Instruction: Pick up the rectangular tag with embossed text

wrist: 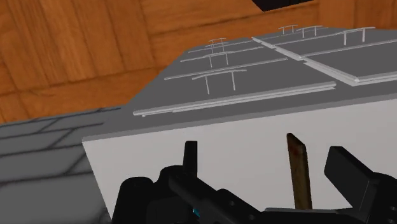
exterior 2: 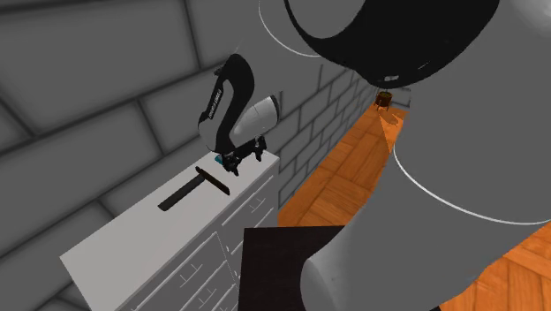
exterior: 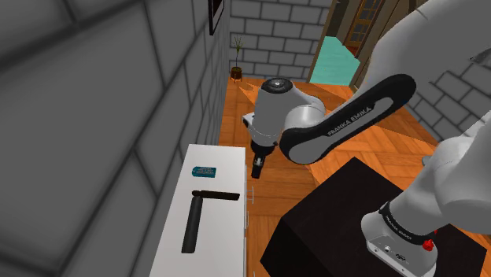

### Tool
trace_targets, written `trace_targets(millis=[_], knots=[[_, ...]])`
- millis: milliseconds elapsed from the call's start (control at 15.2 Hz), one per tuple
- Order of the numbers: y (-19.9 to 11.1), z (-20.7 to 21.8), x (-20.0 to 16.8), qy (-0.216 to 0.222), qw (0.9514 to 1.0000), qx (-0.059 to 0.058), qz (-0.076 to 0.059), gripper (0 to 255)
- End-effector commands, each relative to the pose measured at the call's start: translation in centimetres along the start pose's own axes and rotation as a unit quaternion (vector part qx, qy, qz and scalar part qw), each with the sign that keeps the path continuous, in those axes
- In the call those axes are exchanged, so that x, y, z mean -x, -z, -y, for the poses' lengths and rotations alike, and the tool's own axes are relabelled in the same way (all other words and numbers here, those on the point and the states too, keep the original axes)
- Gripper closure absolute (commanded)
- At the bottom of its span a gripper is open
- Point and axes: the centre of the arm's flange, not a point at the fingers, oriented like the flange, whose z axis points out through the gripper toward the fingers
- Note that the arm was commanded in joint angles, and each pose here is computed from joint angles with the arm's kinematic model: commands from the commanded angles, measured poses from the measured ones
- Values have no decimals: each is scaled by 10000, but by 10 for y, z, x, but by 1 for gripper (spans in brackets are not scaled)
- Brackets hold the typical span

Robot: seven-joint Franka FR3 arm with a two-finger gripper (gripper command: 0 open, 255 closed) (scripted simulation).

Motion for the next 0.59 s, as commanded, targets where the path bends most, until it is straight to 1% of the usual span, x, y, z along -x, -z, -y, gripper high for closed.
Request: trace_targets(millis=[0, 198, 396, 528], knots=[[-19, 18, -11, 246, 9997, -11, -23, 0], [-46, 43, -24, 603, 9982, -19, -51, 0], [-72, 69, -36, 958, 9954, -27, -79, 0], [-79, 72, -37, 983, 9951, -28, -80, 0]])
